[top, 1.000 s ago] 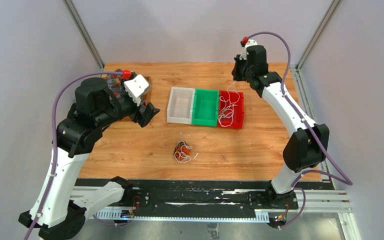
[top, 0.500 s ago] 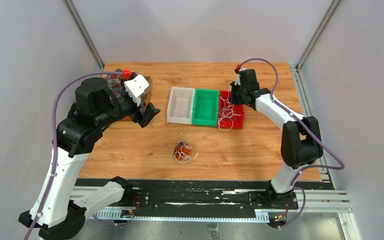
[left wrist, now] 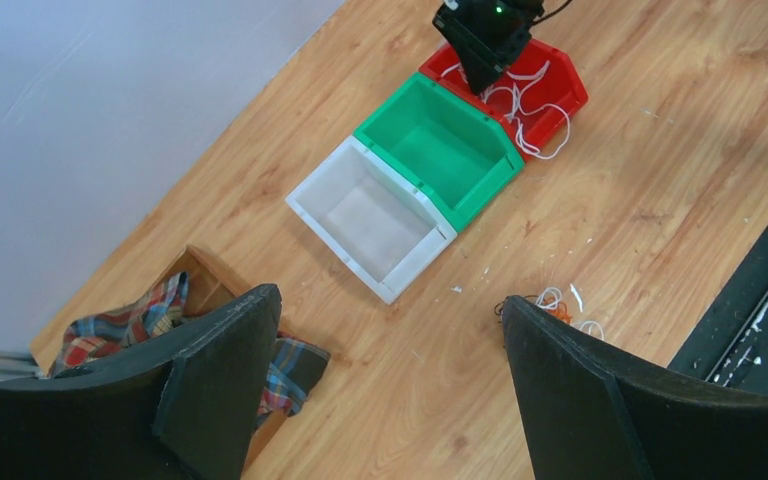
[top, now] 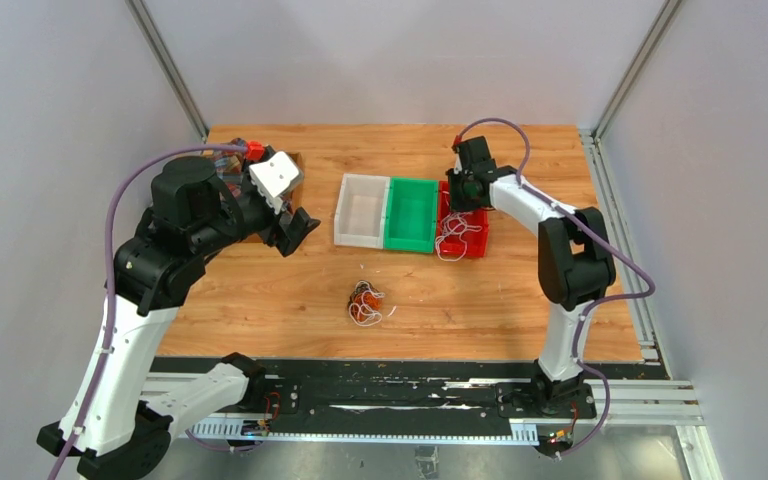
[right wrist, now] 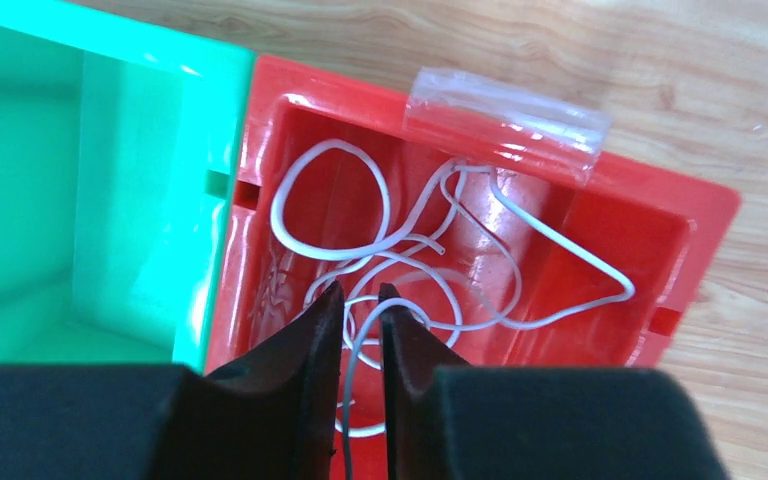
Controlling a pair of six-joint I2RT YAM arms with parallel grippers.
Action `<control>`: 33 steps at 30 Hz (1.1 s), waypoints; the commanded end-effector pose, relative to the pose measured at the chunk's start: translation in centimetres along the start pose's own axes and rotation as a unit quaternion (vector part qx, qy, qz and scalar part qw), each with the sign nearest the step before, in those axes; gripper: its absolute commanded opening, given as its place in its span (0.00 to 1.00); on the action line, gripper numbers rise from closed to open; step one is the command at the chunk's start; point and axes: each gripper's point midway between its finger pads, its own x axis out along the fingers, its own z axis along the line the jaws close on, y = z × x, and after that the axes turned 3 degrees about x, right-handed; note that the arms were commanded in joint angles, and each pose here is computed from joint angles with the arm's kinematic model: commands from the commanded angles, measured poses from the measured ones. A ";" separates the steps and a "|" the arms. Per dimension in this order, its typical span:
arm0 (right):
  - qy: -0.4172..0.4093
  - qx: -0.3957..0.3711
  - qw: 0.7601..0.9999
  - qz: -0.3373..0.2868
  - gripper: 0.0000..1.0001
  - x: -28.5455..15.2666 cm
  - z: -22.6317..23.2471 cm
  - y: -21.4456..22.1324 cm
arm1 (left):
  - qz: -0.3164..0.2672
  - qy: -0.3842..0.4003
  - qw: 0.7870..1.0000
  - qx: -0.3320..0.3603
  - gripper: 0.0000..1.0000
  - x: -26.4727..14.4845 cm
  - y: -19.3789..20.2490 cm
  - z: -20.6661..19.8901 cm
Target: Untangle the cables
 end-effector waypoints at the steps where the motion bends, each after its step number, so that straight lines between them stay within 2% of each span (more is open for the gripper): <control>1: 0.024 -0.030 0.999 -0.034 0.23 -3.6 0.1 -3.2 | 0.001 0.002 1.000 0.009 0.86 -0.3 0.4 -0.3; 7: -0.004 -0.046 0.997 -0.054 0.49 -6.8 1.3 -5.3 | -0.001 0.009 1.000 0.007 0.87 -0.3 0.4 -0.5; 9: -0.014 -0.048 0.997 -0.052 0.53 -7.2 1.6 -5.2 | -0.003 0.010 1.000 0.008 0.87 -0.3 0.3 -0.5; 14: -0.016 -0.056 0.998 -0.028 0.56 -7.3 1.6 -4.3 | -0.007 0.011 1.000 0.008 0.87 -0.4 0.0 -0.6; 20: -0.007 -0.086 0.995 0.046 0.65 -6.1 1.2 -1.4 | -0.011 0.011 1.000 0.011 0.87 -0.5 -0.3 -0.5; 23: 0.033 -0.120 0.990 0.070 0.67 -6.0 0.7 -0.5 | -0.012 0.015 1.000 0.008 0.87 -0.4 -0.4 -0.6; 26: 0.065 -0.137 0.986 0.065 0.67 -6.7 0.1 -1.2 | -0.012 0.016 1.000 0.009 0.87 -0.4 -0.4 -0.7; 33: 0.049 -0.125 0.991 0.020 0.65 -9.6 1.2 -3.4 | -0.016 0.013 1.000 0.011 0.87 -0.6 -0.6 -0.6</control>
